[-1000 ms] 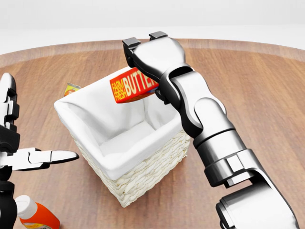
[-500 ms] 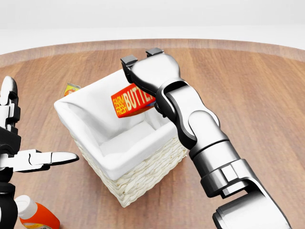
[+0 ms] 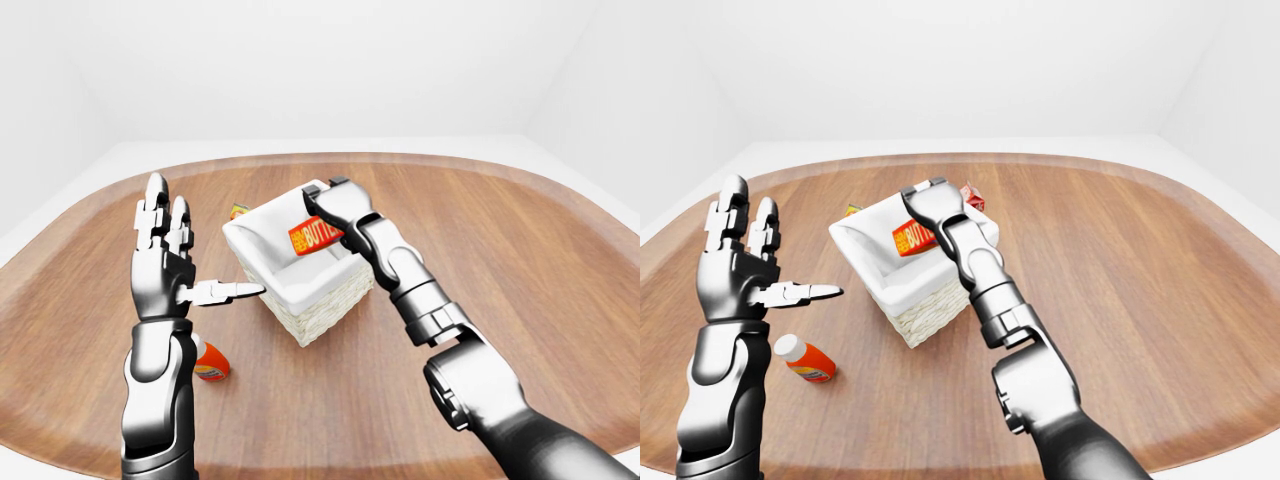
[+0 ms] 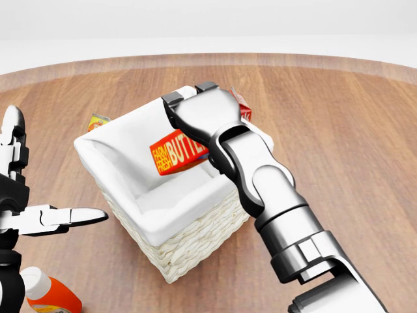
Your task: Pick up the butter and put it in the basket.
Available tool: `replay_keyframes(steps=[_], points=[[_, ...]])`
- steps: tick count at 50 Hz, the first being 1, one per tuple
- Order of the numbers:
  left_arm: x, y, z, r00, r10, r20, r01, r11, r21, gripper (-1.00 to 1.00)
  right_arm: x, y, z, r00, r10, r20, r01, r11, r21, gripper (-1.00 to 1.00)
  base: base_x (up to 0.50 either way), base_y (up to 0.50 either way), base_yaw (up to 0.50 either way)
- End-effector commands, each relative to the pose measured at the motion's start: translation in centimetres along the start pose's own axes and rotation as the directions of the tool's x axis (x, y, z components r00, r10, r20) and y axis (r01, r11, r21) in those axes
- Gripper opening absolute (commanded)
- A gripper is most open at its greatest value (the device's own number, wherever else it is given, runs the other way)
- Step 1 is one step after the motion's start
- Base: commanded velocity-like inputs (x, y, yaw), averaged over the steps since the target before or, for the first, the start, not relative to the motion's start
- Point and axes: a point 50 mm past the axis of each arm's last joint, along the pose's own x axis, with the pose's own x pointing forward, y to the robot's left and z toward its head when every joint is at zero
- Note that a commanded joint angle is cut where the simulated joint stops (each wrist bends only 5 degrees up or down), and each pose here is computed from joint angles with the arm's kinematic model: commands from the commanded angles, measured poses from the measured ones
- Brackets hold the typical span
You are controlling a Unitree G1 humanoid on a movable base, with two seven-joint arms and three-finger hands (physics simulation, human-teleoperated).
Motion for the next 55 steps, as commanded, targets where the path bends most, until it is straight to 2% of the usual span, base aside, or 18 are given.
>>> replay_keyframes(steps=[1, 5, 12, 28, 35, 55], points=[[-0.1, 0.0, 0.0, 1.0, 0.001, -0.002, -0.001, 1.0, -0.001, 1.0, 0.1, -1.1, 0.1, 0.996, -0.09, -0.004, 0.09, 0.995, -0.042, -1.0, 0.0, 0.0, 0.0], [-0.1, 0.1, 0.0, 1.0, 0.003, -0.002, -0.003, 1.0, -0.001, 1.0, 0.2, -1.0, 0.4, 0.996, -0.093, 0.003, 0.093, 0.994, -0.053, -1.0, 0.0, 0.0, 0.0], [-0.1, 0.2, -0.1, 1.0, 0.004, -0.007, -0.005, 1.0, -0.002, 1.0, 0.5, -1.0, 1.1, 0.988, -0.152, 0.027, 0.154, 0.976, -0.151, -1.0, 0.0, 0.0, 0.0], [-0.2, 0.3, -0.4, 1.0, 0.01, -0.019, -0.01, 1.0, -0.005, 1.0, 0.6, -0.1, 1.8, 0.983, -0.175, 0.056, 0.184, 0.956, -0.228, -1.0, 0.0, 0.0, 0.0], [-0.2, 0.4, -0.6, 1.0, 0.011, -0.026, -0.011, 1.0, -0.005, 1.0, 1.5, -0.8, 3.1, 0.978, -0.18, 0.102, 0.202, 0.939, -0.277, -1.0, 0.0, 0.0, 0.0], [-0.2, 0.4, -0.6, 1.0, 0.011, -0.027, -0.012, 1.0, -0.005, 1.0, 1.7, -0.2, 3.8, 0.985, -0.137, 0.105, 0.16, 0.952, -0.262, -1.0, 0.0, 0.0, 0.0]])
